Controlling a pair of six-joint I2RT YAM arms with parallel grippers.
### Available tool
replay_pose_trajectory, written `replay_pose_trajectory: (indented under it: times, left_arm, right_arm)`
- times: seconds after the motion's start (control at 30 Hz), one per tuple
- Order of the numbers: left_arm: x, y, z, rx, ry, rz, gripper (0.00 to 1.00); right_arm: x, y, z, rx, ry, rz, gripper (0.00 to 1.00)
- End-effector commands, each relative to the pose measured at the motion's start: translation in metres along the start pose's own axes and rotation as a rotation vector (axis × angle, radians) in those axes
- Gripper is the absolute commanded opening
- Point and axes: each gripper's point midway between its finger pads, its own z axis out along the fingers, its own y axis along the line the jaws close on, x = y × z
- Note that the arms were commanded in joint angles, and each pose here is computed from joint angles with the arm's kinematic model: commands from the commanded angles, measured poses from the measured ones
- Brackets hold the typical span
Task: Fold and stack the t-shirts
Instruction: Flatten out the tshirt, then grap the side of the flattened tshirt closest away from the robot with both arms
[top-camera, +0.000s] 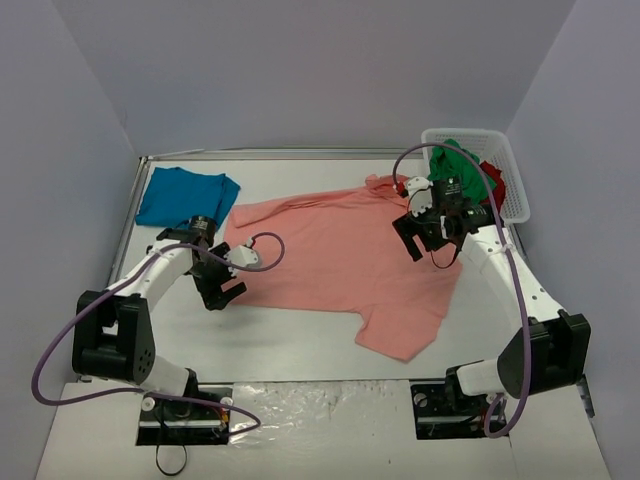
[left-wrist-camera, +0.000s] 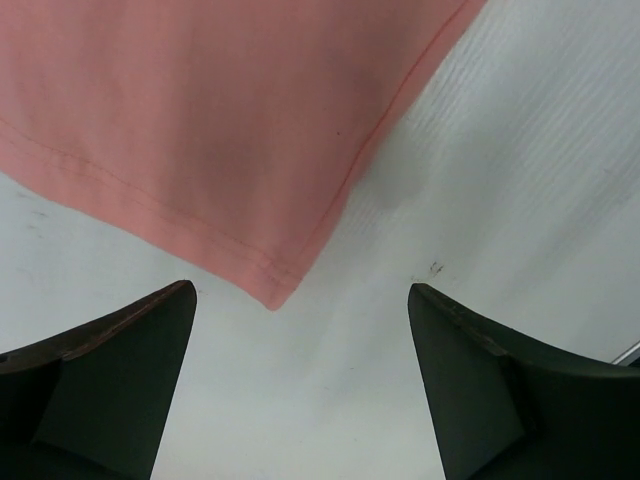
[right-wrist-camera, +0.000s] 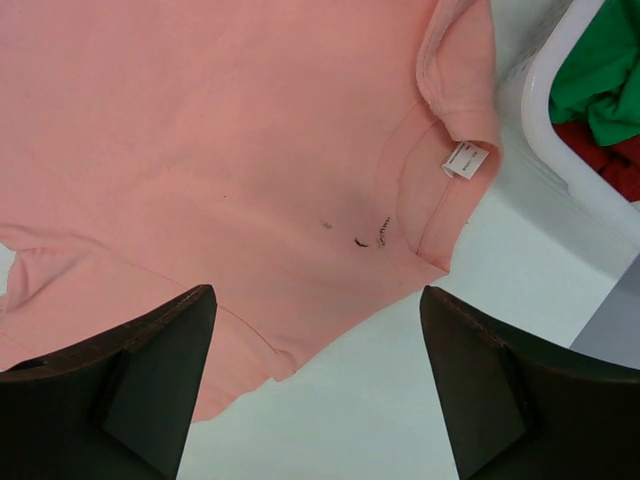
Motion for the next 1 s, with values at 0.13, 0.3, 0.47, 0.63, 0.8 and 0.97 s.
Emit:
replay_pose_trajectory:
  times: [0.13, 0.3, 0.47, 0.63, 0.8, 0.97]
  left_arm:
    - [0.014, 0.004, 0.015, -0.028, 0.030, 0.073, 0.84]
    - [0.023, 0.002, 0.028, -0.015, 0.057, 0.080, 0.82]
    - [0.027, 0.004, 0.034, 0.002, 0.069, 0.071, 0.75]
    - [0.031, 0.003, 0.039, 0.031, 0.091, 0.061, 0.43]
    - [0.036, 0.003, 0.041, 0.033, 0.109, 0.038, 0.21]
    - [0.037, 0.008, 0.040, 0.014, 0.121, -0.016, 0.03]
  right_arm:
    - [0.010, -0.002, -0.001, -0.011, 0.010, 0.045, 0.79]
    - [0.011, -0.005, -0.001, -0.016, 0.012, 0.064, 0.80]
    - [0.015, -0.008, -0.001, -0.019, 0.011, 0.079, 0.80]
    - [0.020, -0.008, -0.006, -0.017, 0.027, 0.070, 0.81]
    - [0.032, 0.004, -0.012, -0.047, 0.087, -0.021, 0.83]
    - [0.059, 0.019, -0.004, -0.097, 0.228, -0.143, 0.69]
